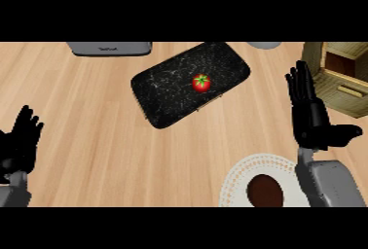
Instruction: Pick the cupcake from the placemat and place it in the basket
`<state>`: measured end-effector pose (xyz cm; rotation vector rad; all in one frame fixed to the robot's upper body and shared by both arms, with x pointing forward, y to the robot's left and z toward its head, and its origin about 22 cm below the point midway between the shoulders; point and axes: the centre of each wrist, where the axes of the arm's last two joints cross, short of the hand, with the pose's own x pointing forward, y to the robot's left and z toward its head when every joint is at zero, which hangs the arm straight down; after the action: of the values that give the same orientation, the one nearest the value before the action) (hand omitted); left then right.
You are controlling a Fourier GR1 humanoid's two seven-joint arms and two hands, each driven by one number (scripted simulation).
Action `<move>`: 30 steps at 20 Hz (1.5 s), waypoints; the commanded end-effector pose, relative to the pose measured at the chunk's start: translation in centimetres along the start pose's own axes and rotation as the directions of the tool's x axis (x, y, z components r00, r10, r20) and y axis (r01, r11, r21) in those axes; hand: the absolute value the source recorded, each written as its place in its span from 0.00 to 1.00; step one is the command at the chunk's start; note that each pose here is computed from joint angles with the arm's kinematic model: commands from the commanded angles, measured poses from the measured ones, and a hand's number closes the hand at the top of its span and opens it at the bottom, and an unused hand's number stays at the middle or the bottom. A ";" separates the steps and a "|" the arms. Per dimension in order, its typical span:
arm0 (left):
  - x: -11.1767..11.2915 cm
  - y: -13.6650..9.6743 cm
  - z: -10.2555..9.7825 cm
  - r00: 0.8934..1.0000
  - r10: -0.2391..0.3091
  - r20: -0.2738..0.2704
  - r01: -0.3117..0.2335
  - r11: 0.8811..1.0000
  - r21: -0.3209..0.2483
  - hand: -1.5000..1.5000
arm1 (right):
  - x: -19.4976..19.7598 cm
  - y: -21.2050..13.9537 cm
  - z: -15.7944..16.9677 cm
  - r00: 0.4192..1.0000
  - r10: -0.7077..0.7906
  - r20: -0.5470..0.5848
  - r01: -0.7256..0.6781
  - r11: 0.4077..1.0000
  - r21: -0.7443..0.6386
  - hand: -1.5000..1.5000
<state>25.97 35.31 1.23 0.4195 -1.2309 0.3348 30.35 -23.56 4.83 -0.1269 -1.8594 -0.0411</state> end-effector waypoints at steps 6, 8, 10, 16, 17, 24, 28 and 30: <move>6.3 -6.5 2.6 0.863 -0.054 0.503 0.299 0.856 -0.422 0.50 | -0.6 -5.2 3.2 0.993 0.078 -0.094 -0.049 0.959 0.280 1.00; 4.5 -7.8 3.3 0.882 -0.034 0.470 0.291 0.824 -0.486 0.50 | 1.4 0.9 4.4 0.990 -0.017 0.140 -0.064 0.830 0.554 1.00; 4.3 -7.5 3.1 0.875 -0.038 0.483 0.312 0.808 -0.500 0.50 | -0.1 3.1 9.1 0.989 -0.072 0.127 -0.009 0.838 0.546 0.00; 5.3 -7.7 4.5 0.858 -0.029 0.513 0.332 0.794 -0.510 0.50 | 1.0 4.7 13.7 0.927 0.334 0.170 -0.372 0.874 0.313 0.00; 5.3 -7.2 3.8 0.864 -0.041 0.501 0.329 0.800 -0.502 0.50 | 1.6 4.8 14.0 0.903 0.391 0.177 -0.425 0.868 0.255 0.00; 4.5 -6.2 3.9 0.858 -0.057 0.511 0.348 0.796 -0.495 0.50 | 7.4 -0.1 12.5 0.631 0.767 0.120 -0.776 0.623 0.096 0.00; 5.3 -6.4 3.9 0.864 -0.049 0.501 0.333 0.801 -0.498 0.50 | 9.9 -2.2 13.2 0.409 0.908 0.093 -0.877 0.363 0.315 0.00; 5.5 -6.5 3.3 0.851 -0.048 0.522 0.344 0.802 -0.487 0.50 | 11.8 -1.7 13.9 0.388 0.918 0.077 -0.846 0.322 0.425 0.00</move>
<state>27.27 27.80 6.05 0.0881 -1.6733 -0.3571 15.34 -23.16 9.74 -0.8112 -1.5270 0.9348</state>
